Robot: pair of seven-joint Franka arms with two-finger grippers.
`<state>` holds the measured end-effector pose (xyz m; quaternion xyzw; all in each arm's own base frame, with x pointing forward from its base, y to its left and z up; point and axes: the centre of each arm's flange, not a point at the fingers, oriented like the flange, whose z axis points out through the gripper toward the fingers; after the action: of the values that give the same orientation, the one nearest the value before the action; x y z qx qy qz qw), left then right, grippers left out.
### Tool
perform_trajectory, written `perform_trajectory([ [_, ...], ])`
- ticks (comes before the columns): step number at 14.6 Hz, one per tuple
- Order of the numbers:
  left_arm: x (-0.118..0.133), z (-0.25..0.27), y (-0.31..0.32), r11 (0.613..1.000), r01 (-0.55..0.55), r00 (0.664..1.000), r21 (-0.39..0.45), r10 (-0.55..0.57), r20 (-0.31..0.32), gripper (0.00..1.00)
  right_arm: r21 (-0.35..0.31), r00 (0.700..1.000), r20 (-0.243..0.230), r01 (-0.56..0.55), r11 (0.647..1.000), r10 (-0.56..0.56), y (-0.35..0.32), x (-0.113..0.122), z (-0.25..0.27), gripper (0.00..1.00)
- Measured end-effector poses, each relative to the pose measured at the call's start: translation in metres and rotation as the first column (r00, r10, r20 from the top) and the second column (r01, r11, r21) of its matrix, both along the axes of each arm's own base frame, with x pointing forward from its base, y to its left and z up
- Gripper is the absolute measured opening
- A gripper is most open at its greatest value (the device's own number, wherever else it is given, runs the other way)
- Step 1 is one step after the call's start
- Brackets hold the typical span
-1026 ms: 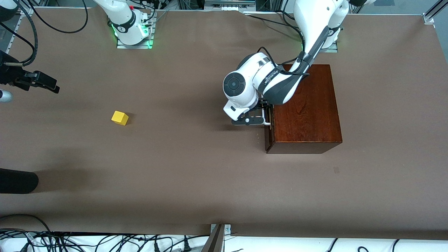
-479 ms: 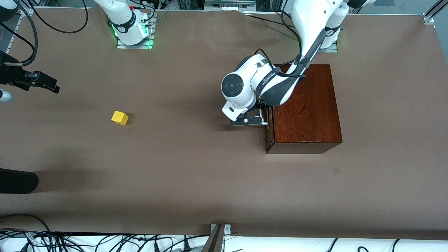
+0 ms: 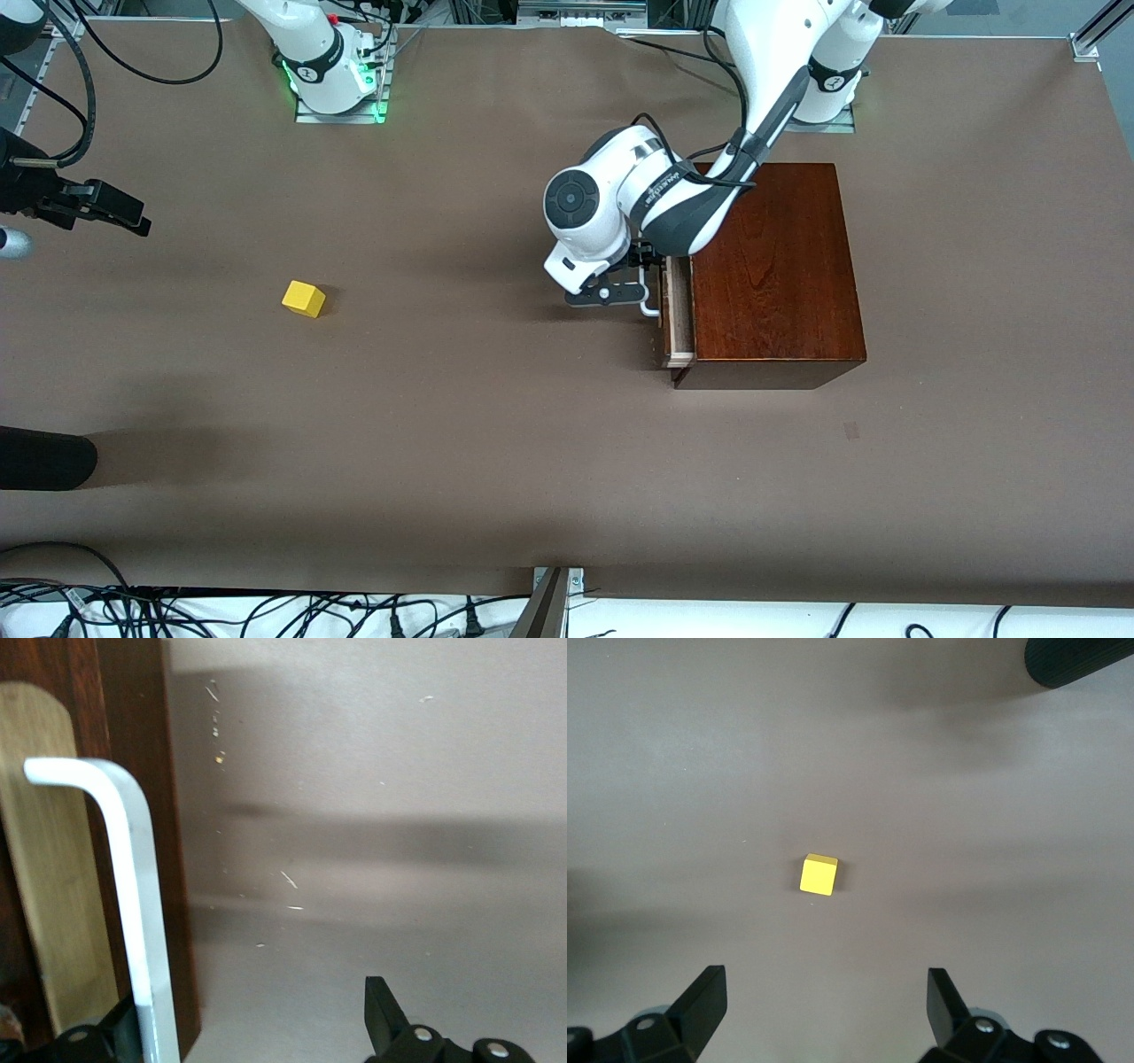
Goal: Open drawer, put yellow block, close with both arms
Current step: 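Pull the drawer open by its handle with the left gripper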
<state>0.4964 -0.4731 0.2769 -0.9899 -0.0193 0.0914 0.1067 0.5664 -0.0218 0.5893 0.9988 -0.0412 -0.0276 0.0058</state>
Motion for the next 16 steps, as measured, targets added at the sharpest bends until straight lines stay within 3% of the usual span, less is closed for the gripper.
perform_trajectory([
  [8,-0.015,-0.001,-0.032,0.999,-0.040,0.998,-0.022,0.041,0.048,1.00,0.000,1.000,0.000,0.000,1.000,0.000,0.000,0.000,0.000,1.00],
  [16,-0.023,0.000,-0.051,0.998,-0.049,0.997,-0.028,0.051,0.054,1.00,0.000,1.000,0.000,0.000,1.000,0.000,0.000,0.000,0.000,1.00],
])
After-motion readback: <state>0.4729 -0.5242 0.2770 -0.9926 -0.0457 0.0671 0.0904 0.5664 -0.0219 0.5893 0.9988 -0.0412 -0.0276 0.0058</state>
